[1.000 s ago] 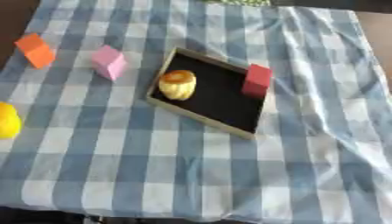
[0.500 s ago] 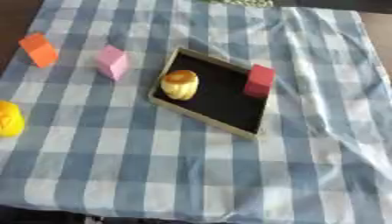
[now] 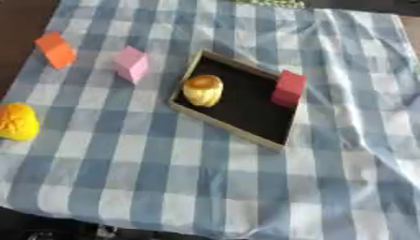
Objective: Pick up objects on the table and place them in the box.
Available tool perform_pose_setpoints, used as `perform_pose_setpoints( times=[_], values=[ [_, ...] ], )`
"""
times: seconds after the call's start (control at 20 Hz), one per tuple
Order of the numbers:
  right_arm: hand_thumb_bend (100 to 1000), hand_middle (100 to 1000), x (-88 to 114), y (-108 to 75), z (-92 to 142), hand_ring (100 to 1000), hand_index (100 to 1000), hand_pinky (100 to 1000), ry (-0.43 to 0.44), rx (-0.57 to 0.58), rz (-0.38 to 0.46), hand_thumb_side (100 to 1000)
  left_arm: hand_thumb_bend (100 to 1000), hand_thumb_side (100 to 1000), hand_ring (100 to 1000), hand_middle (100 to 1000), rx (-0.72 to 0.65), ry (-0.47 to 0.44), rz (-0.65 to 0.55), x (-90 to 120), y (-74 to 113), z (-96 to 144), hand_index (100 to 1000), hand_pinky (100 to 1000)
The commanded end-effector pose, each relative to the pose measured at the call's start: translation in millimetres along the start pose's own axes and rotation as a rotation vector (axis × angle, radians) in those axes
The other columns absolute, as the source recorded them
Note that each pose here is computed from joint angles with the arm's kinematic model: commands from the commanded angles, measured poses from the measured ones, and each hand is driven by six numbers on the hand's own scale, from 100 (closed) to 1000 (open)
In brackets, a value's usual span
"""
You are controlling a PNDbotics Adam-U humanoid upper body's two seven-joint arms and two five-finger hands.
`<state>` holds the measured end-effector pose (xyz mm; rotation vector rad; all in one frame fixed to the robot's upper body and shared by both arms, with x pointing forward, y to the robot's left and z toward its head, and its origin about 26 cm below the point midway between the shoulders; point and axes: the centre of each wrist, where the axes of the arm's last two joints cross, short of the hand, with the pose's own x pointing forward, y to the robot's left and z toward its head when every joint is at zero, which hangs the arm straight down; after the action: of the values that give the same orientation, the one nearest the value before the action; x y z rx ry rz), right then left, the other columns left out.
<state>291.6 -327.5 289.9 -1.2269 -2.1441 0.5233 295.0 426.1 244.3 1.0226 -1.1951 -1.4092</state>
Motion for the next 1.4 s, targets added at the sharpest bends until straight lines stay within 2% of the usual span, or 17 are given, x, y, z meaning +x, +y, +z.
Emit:
perform_pose_setpoints(
  times=[0.05, 0.45, 1.0, 1.4],
  values=[
    [257, 597, 4.3, -6.2, -2.5, 775, 740, 805, -0.011, -0.015, 0.002, 319, 703, 334, 912, 823, 0.008, 0.000, -0.013, -1.0, 11.3, 4.2, 933, 976],
    [258, 593, 2.7, -2.2, 1.3, 773, 736, 804, 0.012, -0.004, -0.009, 322, 706, 287, 914, 822, -0.038, 0.024, -0.008, -3.8, 3.4, -0.9, 926, 977],
    [255, 587, 3.6, 2.5, 3.2, 769, 730, 802, 0.028, -0.005, -0.037, 323, 702, 274, 918, 831, -0.189, 0.032, 0.036, -5.0, -21.0, -12.9, 937, 976],
    [256, 582, 3.8, 5.5, 4.9, 765, 725, 801, 0.037, -0.001, -0.057, 323, 623, 259, 894, 815, -0.189, 0.050, 0.039, -6.5, -34.7, -24.9, 928, 946]
  ],
)
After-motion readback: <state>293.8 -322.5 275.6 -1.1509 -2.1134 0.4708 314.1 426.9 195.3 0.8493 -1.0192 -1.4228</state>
